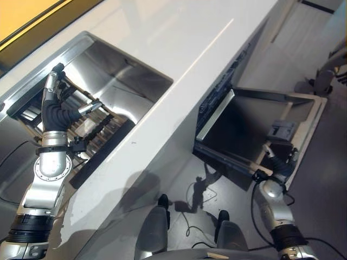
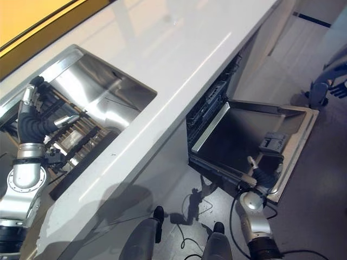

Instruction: Pick up plates and place into dishwasher.

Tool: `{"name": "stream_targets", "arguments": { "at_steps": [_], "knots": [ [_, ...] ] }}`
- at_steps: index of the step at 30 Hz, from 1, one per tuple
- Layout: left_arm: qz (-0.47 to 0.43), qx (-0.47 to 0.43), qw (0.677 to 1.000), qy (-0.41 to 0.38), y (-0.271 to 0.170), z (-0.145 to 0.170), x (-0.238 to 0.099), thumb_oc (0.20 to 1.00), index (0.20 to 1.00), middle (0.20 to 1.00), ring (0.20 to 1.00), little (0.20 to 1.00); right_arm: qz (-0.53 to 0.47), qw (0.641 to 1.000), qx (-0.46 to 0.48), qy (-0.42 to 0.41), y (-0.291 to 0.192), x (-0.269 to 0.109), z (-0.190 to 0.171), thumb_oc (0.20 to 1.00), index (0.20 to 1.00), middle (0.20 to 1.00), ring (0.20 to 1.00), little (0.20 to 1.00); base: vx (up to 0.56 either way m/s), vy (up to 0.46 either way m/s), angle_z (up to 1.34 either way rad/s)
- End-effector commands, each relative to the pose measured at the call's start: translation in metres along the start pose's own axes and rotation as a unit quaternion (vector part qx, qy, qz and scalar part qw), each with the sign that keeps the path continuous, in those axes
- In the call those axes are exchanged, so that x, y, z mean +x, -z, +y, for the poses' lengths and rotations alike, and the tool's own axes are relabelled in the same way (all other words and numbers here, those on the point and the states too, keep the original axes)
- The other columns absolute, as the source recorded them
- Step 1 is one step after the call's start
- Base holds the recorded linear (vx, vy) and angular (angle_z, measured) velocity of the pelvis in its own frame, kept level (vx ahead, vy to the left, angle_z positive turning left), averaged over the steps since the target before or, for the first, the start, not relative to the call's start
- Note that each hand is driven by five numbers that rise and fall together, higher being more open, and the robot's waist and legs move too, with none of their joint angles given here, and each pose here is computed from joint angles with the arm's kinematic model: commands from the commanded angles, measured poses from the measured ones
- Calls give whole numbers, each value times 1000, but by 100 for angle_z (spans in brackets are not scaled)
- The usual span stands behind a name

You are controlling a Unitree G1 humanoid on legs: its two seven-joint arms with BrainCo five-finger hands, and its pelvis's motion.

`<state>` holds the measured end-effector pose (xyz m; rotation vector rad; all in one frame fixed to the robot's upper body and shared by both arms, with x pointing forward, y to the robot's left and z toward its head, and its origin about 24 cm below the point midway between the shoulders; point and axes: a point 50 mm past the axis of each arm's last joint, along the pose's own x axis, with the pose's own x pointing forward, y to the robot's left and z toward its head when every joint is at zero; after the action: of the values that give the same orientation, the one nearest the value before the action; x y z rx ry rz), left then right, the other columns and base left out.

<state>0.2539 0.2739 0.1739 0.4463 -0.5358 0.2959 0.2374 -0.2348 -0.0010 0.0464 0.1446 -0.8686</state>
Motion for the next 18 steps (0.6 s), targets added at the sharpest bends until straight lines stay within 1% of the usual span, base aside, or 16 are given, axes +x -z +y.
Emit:
{"name": "stream_targets", "arguments": {
  "at_steps": [1, 7, 11, 15, 18],
  "knots": [
    [-54, -27, 998, -27, -12, -10, 3, 1000, 1000, 1000, 1000, 1000, -29, 998, 41, 35, -9, 4, -7, 1000, 1000, 1000, 1000, 1000, -187, 75, -15],
    [-62, -50, 995, -56, -11, -25, -12, 1000, 1000, 1000, 1000, 1000, -41, 997, 44, 50, -20, 22, -5, 1000, 1000, 1000, 1000, 1000, -188, 184, -13],
    [-87, -62, 991, -81, -16, -25, -11, 1000, 1000, 1000, 1000, 1000, -55, 992, 89, 70, -30, 33, 1, 1000, 1000, 1000, 1000, 1000, -162, 183, -31],
    [-89, -70, 990, -81, -20, -28, -2, 1000, 1000, 1000, 1000, 1000, -61, 985, 115, 115, -43, 40, 8, 1000, 1000, 1000, 1000, 1000, -18, 151, -21],
    [-91, -73, 990, -81, -20, -30, -1, 1000, 1000, 1000, 1000, 1000, -65, 974, 138, 166, -51, 45, 1, 1000, 1000, 1000, 1000, 1000, 55, 135, -5]
  ]
}}
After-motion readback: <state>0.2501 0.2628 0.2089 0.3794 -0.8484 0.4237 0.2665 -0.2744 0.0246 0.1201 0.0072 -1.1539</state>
